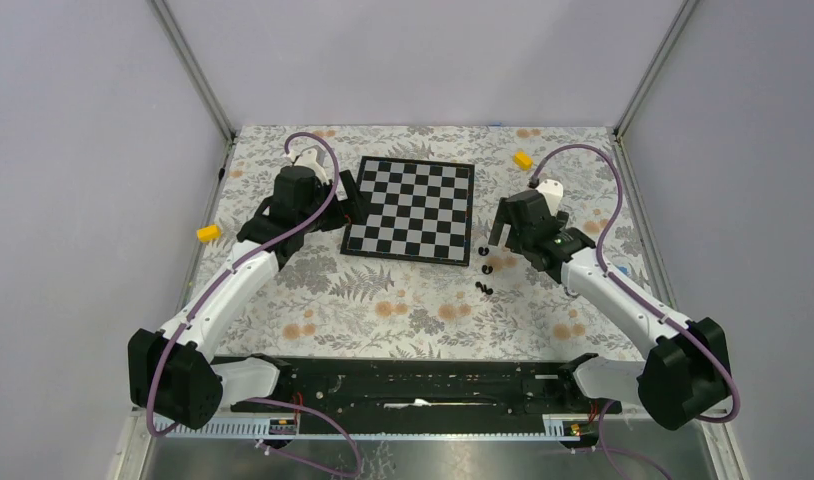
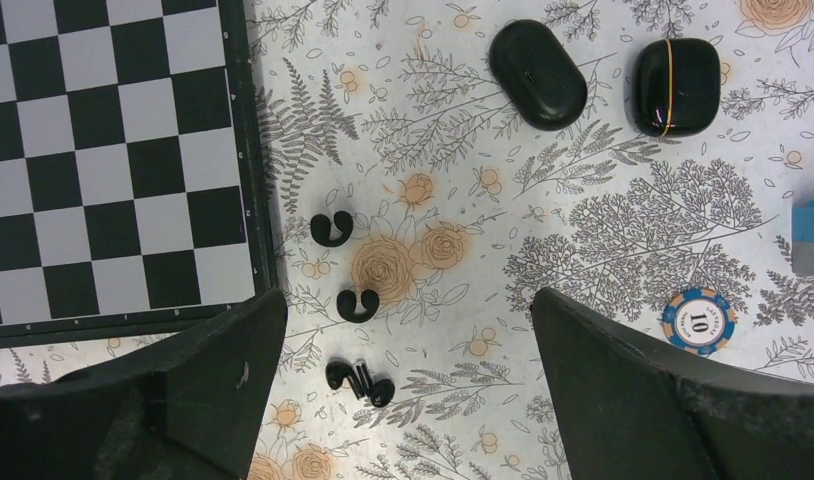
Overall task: Insert the wireless bluetooth earbuds into the charging case
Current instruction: Pick up the charging case from the corner of the board, then place the charging case at the center of the board, then pick up the charging case from the center of the board.
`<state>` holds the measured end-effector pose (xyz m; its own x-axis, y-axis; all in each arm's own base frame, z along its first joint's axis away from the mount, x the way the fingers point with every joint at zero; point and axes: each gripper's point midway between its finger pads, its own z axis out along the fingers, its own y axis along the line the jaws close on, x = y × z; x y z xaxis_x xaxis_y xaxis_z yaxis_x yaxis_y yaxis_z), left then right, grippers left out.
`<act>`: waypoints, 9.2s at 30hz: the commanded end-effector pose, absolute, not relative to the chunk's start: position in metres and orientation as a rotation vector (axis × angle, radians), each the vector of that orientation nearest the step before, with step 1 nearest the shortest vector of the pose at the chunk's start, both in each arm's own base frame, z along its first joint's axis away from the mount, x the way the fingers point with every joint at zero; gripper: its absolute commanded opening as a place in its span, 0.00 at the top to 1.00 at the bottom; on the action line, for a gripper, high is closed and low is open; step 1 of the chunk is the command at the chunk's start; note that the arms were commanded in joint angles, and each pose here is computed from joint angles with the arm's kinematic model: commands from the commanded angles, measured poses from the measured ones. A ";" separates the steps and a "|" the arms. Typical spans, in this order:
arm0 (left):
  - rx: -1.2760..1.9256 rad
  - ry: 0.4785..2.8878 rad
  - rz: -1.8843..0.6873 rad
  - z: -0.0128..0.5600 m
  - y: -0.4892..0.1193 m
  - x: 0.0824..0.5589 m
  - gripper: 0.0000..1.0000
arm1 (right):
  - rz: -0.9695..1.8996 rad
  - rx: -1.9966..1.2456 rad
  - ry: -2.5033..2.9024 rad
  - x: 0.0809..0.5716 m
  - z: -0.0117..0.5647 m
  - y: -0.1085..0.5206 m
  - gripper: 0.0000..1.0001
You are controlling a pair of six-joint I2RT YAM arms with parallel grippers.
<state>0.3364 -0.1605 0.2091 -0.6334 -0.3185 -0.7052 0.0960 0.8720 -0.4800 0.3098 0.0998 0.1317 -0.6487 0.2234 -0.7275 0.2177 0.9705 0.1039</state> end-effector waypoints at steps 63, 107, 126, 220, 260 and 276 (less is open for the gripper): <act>-0.143 2.206 -0.691 0.201 -0.165 0.326 0.01 | 0.001 0.031 2.761 0.405 0.017 0.023 0.54; -0.248 2.451 -0.902 0.137 -0.194 0.317 0.01 | 0.349 -1.048 2.390 0.235 0.043 0.278 0.54; -0.142 2.519 -0.952 0.111 -0.219 0.288 0.01 | 0.227 -0.729 2.443 0.221 0.036 0.242 0.17; -0.112 2.580 -1.640 0.073 -0.347 0.250 0.14 | 0.898 0.470 2.470 0.230 0.022 0.266 0.46; -0.155 2.565 -1.699 0.067 -0.344 0.235 0.38 | 1.016 0.579 2.328 0.244 0.027 0.264 0.55; -0.187 2.498 -1.772 0.077 -0.343 0.233 0.54 | 1.076 0.598 2.345 0.241 0.023 0.269 0.75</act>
